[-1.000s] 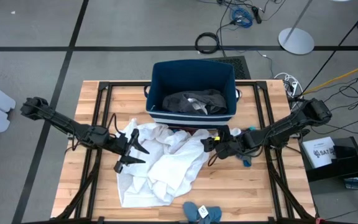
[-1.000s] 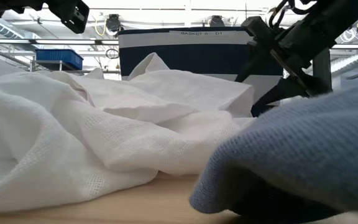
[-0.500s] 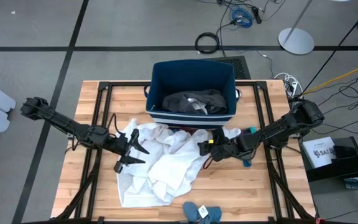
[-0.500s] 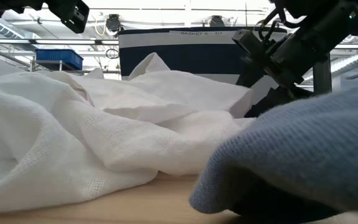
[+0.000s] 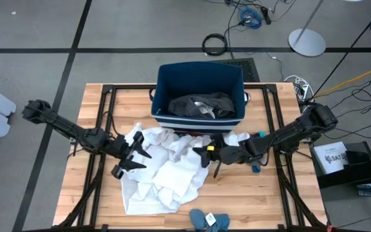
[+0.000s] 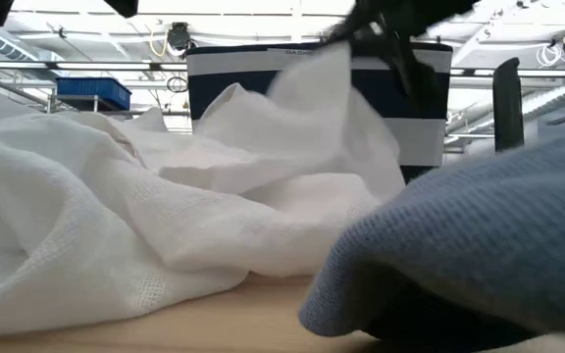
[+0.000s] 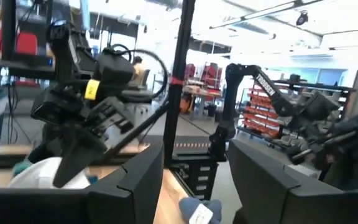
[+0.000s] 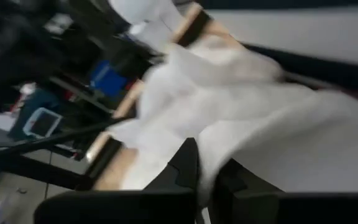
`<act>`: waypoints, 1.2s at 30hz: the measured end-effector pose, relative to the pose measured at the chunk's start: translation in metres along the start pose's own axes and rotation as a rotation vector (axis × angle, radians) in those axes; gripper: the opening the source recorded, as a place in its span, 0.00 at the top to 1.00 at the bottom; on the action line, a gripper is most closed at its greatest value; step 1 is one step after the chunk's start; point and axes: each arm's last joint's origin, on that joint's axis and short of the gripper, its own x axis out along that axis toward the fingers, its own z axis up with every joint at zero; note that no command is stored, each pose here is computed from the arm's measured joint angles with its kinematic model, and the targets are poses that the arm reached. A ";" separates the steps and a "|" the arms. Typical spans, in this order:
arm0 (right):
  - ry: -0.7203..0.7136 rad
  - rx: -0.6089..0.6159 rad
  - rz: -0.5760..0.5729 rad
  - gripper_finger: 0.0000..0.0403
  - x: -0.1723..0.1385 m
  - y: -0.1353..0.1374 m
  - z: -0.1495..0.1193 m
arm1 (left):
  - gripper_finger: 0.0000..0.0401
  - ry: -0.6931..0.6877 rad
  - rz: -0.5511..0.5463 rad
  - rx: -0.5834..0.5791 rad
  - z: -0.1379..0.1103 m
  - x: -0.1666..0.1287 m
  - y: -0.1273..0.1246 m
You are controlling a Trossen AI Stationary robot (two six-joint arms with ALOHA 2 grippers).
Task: Sort clothes
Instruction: Put the white shirt into the blue laundry organizer
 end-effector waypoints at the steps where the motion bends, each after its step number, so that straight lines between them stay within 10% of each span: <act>1: -0.011 -0.016 0.012 0.99 0.001 0.007 0.003 | 0.53 0.002 -0.002 0.007 0.001 0.003 -0.001; 16: -0.095 -0.209 0.177 1.00 0.075 0.083 0.003 | 0.53 0.221 0.326 0.132 0.001 0.080 -0.025; 36: -0.167 -0.186 0.163 1.00 0.091 0.080 0.021 | 0.53 0.213 0.953 0.176 -0.045 0.096 -0.066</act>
